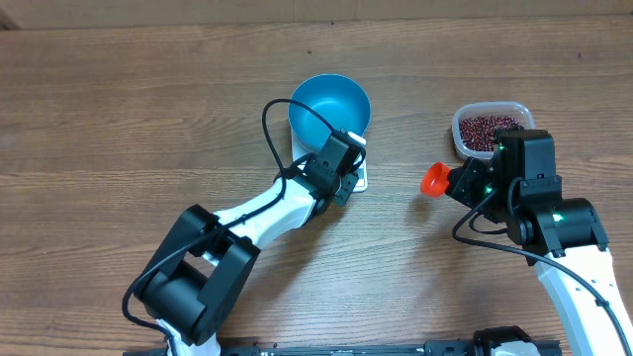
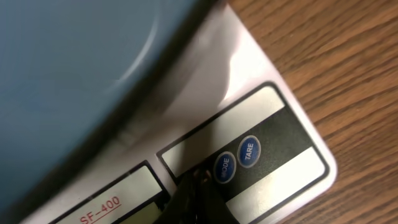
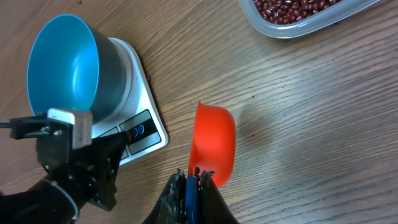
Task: Scoop item into bowl and weigh 150g on scale
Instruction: 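Press the scale's red power button with the left gripper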
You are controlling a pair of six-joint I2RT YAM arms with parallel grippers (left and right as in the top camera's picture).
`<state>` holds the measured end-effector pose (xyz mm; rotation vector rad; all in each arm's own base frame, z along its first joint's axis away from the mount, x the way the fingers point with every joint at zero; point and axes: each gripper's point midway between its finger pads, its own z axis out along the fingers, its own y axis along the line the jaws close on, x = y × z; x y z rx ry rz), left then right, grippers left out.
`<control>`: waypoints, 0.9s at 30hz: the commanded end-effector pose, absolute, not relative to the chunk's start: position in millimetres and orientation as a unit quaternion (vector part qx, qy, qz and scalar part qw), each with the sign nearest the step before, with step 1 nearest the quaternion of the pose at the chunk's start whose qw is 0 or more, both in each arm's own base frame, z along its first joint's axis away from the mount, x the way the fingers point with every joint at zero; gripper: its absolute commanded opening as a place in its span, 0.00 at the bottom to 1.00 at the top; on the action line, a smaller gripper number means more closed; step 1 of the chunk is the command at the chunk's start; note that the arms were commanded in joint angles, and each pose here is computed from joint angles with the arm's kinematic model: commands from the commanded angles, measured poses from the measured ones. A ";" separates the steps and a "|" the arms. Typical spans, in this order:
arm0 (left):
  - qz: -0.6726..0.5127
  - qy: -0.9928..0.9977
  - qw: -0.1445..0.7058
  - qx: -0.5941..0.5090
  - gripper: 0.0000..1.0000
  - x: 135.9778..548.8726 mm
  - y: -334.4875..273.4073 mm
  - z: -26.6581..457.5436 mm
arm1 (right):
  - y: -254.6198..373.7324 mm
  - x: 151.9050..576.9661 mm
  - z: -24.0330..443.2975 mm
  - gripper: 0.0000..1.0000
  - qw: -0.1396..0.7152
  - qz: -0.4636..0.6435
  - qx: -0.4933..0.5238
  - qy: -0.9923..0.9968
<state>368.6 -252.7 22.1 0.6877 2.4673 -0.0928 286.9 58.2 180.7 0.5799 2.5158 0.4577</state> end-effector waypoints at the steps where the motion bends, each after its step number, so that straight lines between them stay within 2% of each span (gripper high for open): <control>1: -0.025 0.922 0.273 0.273 0.04 362.9 -252.1 9.4 | 59.0 291.6 197.3 0.04 0.279 0.176 0.211 0.920; 27: -0.020 0.921 0.273 0.276 0.04 364.9 -251.5 3.1 | 59.5 290.8 196.8 0.04 0.277 0.177 0.211 0.921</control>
